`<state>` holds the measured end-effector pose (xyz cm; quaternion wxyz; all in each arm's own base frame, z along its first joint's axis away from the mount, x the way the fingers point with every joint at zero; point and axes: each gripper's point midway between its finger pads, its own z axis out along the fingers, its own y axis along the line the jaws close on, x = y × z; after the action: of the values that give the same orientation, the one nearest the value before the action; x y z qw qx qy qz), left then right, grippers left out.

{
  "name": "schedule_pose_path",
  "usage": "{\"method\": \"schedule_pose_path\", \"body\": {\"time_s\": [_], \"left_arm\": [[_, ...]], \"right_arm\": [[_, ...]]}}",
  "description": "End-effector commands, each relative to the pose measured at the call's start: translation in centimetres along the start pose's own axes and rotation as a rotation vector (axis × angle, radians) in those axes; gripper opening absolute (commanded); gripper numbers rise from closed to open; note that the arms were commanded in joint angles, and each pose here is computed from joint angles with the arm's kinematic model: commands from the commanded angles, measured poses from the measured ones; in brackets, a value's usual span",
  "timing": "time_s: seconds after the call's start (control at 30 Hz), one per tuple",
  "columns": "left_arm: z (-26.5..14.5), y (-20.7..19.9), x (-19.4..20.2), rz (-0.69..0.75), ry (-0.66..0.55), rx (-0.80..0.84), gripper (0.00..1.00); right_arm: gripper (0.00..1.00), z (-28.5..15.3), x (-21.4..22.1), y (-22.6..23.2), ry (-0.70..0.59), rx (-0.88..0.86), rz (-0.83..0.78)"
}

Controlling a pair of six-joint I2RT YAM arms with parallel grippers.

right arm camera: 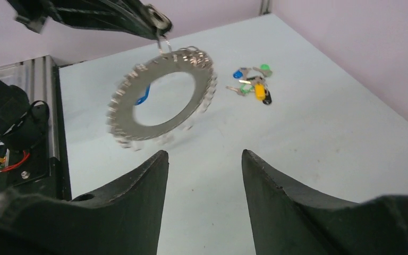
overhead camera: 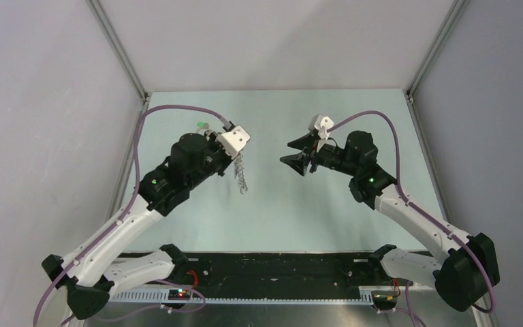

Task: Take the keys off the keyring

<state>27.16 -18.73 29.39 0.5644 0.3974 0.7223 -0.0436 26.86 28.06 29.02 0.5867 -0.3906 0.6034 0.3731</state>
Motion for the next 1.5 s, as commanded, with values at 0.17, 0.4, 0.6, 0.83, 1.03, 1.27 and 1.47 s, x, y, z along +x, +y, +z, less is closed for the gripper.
{"method": "schedule_pose_path", "body": {"time_s": [0.17,0.4,0.6,0.83,1.03,1.27,1.47], "left_arm": [[0.6,0.2,-3.0,0.017,-0.157,-0.007,0.00],[0.5,-0.7,-3.1,0.036,-0.174,0.030,0.00],[0.6,-3.0,-3.6,0.054,-0.202,0.129,0.00],[0.4,-4.3,-3.8,0.086,-0.218,0.162,0.00],[0.0,-4.8,-4.2,0.094,-0.239,0.180,0.00],[-0.6,-4.8,-4.6,0.099,-0.265,0.184,0.00],[-1.1,-5.4,-4.6,0.126,-0.292,0.211,0.00]], "right_arm": [[0.49,1.5,-4.7,3.5,-0.195,-0.139,-0.213],[0.42,3.1,-4.7,4.1,-0.247,-0.190,-0.260],[0.39,3.6,-4.6,5.4,-0.277,-0.269,-0.270],[0.36,4.2,-3.9,6.1,-0.277,-0.316,-0.274],[0.36,4.5,-3.2,5.7,-0.254,-0.297,-0.273],[0.43,4.4,-2.6,5.5,-0.219,-0.285,-0.273],[0.46,4.2,-2.3,5.3,-0.205,-0.275,-0.276]]}}
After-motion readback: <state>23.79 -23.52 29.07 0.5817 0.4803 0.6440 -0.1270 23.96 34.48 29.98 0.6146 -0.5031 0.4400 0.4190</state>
